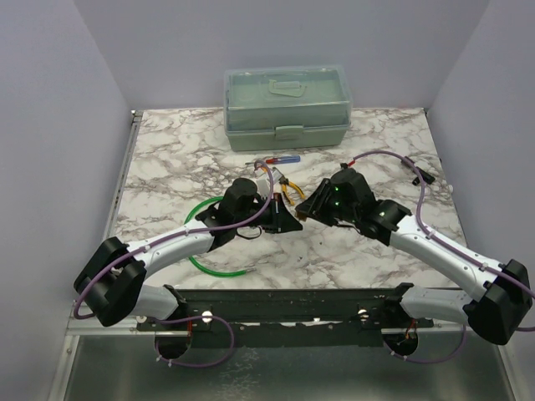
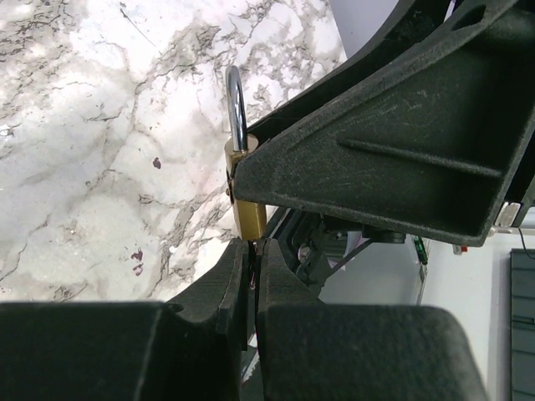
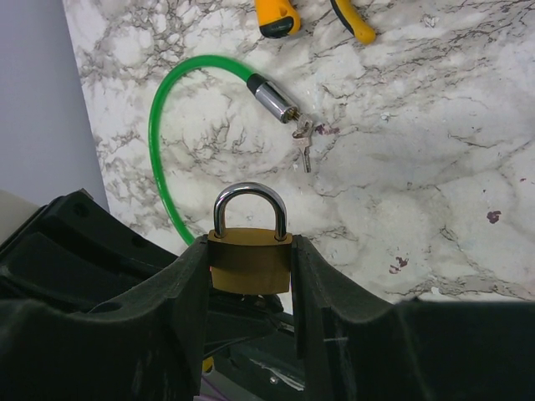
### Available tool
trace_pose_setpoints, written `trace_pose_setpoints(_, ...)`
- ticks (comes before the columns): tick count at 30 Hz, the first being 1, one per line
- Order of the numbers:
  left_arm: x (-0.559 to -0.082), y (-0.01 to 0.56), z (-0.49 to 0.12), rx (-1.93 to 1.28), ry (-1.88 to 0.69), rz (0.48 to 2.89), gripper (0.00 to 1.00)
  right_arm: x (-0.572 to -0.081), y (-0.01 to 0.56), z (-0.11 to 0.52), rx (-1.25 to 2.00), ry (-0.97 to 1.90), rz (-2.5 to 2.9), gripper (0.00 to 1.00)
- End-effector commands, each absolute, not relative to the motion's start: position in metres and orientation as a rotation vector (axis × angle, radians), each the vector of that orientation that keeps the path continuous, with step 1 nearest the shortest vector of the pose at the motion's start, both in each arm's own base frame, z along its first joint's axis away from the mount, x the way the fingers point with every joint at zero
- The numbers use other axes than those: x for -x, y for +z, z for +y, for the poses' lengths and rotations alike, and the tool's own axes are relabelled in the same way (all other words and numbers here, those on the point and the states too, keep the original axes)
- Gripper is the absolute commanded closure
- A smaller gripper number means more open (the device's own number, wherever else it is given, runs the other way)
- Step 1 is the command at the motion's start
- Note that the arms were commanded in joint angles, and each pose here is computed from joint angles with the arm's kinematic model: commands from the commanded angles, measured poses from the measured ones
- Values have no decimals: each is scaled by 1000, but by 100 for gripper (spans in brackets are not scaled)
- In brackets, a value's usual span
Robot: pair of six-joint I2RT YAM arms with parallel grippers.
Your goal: Unlock with the key
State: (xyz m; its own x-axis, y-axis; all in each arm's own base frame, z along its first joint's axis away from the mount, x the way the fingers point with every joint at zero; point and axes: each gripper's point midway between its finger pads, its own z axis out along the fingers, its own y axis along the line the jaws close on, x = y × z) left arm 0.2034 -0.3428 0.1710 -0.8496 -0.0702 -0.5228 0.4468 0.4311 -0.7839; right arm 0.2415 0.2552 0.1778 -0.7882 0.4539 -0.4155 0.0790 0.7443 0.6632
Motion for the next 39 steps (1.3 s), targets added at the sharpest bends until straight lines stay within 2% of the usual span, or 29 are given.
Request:
trace_pose_setpoints(1,-232,183,-337,-218,-1332,2143,100,-235,176,263,-363,886,2390,100)
trace_pose_setpoints(24,-262,196,-329,-156,-1233,2018,100,-214,160,277,-417,952,2499,100)
trace_pose_setpoints(26,-262,196,-329,-161,-1231,2018,96,-215,157,274,-444,927,2505,100)
trace_pose_setpoints(34,-248,189,-329,-230,-1264,2035,67,-222,147,258,-610,785,2508,100)
trace_pose_setpoints(39,-238,183,-328,-263,-1285,2053,58,-226,149,260,-649,773,2505,100)
